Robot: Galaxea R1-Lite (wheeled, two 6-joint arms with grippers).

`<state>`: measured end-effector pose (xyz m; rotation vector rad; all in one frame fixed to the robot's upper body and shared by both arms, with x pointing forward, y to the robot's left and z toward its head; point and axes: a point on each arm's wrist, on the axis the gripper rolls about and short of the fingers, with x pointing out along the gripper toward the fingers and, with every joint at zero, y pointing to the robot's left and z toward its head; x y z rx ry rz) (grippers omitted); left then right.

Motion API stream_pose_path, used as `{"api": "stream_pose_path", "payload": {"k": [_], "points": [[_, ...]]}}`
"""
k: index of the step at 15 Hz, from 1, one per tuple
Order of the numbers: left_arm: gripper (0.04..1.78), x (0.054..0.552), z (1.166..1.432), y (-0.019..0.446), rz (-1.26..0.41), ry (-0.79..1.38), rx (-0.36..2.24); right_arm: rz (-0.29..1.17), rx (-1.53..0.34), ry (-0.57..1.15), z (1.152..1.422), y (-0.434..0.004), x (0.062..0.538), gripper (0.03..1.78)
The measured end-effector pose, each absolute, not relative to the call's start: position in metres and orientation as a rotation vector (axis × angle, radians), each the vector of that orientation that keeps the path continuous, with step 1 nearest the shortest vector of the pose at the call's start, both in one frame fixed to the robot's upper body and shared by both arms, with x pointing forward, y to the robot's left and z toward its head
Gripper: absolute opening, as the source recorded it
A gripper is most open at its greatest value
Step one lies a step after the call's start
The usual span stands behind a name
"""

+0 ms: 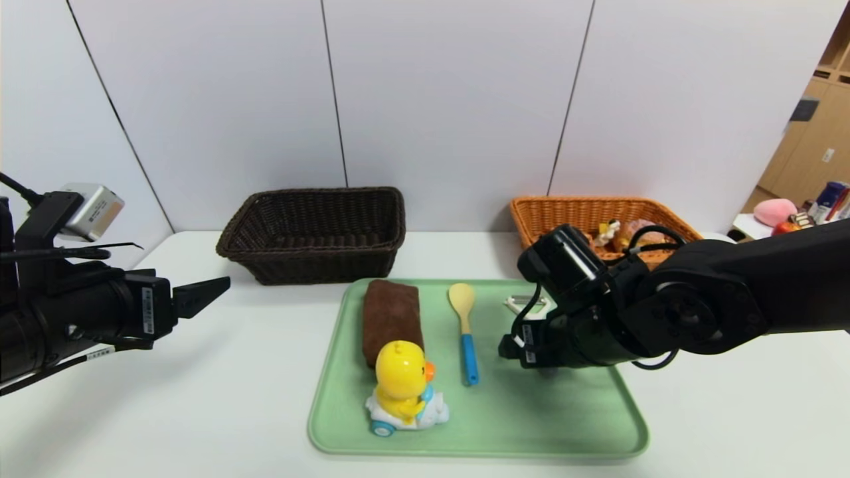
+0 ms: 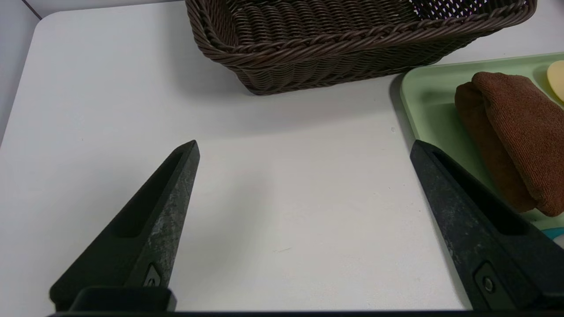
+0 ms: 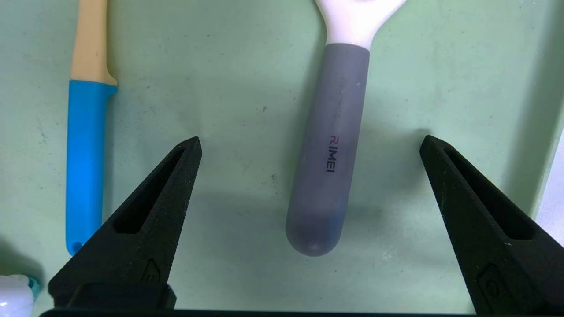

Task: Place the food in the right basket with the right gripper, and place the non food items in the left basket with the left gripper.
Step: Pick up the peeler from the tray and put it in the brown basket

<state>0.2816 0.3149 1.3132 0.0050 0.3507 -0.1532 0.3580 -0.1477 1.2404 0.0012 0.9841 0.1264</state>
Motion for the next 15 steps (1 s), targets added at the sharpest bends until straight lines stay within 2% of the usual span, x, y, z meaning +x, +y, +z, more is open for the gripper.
{"api": "stream_pose_path", "payload": {"k": [6,7,11,14,15], "points": [[1.69,0.2803,1.314,0.315,-0.153,0.346,0.006,0.121,-0.001,0.991,1.238,-0.1498,0.3553,1.7],[1.69,0.28,1.3142,0.315,-0.153,0.345,0.006,0.119,-0.001,0.991,1.2379,-0.1505,0.3544,1.63],[1.69,0.2764,1.3157,0.3153,-0.155,0.335,0.006,0.12,-0.006,0.993,1.2395,-0.1525,0.351,1.04],[1.69,0.2746,1.3169,0.3155,-0.155,0.328,0.007,0.123,-0.008,0.993,1.2398,-0.1532,0.349,0.73],[1.69,0.2742,1.3172,0.3155,-0.155,0.326,0.008,0.125,-0.01,0.995,1.2395,-0.1532,0.3482,0.3]]}}
